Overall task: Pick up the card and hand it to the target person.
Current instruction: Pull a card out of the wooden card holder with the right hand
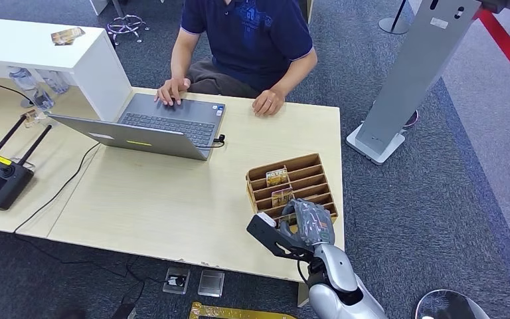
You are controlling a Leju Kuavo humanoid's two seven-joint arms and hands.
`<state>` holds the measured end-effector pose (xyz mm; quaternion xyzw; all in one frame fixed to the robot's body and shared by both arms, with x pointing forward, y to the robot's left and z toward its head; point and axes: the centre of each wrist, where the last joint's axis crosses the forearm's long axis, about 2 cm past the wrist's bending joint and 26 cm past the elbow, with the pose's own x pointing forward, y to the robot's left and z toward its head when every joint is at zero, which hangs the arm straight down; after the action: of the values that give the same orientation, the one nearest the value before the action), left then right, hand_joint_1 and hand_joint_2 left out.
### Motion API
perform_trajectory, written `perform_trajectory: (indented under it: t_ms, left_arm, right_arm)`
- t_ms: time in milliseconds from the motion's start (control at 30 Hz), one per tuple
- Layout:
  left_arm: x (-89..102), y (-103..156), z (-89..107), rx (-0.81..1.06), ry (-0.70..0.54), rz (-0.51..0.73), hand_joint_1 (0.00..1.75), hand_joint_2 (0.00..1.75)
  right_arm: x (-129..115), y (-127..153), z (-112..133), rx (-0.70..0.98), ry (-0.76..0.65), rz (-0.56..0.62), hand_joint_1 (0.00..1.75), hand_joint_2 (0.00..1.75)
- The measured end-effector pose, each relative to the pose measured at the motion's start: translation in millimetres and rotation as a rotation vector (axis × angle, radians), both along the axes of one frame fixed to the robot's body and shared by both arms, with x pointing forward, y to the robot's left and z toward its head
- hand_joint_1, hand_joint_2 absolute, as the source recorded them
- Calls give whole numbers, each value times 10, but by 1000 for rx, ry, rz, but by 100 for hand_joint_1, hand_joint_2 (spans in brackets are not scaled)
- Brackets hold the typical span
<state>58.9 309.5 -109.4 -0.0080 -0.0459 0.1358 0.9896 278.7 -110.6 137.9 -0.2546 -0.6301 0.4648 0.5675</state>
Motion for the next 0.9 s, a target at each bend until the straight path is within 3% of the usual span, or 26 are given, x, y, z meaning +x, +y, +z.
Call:
perform_trajectory:
  t_ms: [433,567,633,900]
  left_arm:
    - [0,0,0,0,0,-1,0,0]
    - [0,0,0,0,0,-1,0,0]
    - [0,0,0,0,0,-1,0,0]
    - [-2,0,0,6,4,-15,0,0]
  right_arm:
    - [-2,-14,-10,-12,-2,-6,132,175]
    - [5,-34,-10,-14,-4,-9,164,175]
    - [5,-37,-7,-14,-5,-8,171,175]
    - [5,-39,-2,-15,-9,-1,171,175]
